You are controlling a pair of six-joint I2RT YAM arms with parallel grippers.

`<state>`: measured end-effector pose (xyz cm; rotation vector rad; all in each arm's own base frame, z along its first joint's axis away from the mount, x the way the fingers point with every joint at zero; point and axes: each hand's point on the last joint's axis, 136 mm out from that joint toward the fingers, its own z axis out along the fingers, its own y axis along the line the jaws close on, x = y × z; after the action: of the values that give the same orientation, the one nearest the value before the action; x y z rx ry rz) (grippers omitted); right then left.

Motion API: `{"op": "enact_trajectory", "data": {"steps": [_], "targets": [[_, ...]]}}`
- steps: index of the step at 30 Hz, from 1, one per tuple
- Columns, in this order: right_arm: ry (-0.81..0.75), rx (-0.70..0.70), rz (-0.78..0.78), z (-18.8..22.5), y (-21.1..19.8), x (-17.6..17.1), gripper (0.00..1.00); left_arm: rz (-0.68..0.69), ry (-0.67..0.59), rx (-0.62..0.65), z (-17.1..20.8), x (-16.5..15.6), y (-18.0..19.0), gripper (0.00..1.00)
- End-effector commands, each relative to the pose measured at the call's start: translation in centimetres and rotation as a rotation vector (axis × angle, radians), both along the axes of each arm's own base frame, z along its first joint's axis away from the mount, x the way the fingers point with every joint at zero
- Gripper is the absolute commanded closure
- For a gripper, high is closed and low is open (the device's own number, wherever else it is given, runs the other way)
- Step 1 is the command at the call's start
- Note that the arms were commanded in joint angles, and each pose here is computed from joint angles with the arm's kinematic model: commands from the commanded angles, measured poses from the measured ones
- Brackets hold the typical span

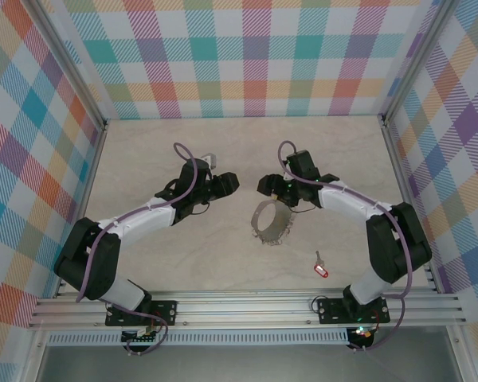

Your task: Put the keys on the keyring

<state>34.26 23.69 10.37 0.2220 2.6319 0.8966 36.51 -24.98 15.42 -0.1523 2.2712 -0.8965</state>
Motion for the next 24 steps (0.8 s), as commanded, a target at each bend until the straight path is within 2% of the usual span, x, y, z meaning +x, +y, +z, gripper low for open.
{"op": "enact_trajectory", "data": {"steps": [1,10,24], "targets": [[0.038,-0.069,-0.034,-1.8,-1.0,0.5,0.34,-0.007,-0.017,-0.012,0.6,0.3,0.0,0.41],[0.075,-0.131,-0.040,-4.2,-1.2,1.5,0.51,-0.029,-0.030,-0.036,1.0,0.5,-0.6,0.41],[0.090,-0.165,-0.057,-6.3,-1.5,2.2,0.53,-0.045,-0.031,-0.053,1.2,0.6,-1.0,0.41]]}}
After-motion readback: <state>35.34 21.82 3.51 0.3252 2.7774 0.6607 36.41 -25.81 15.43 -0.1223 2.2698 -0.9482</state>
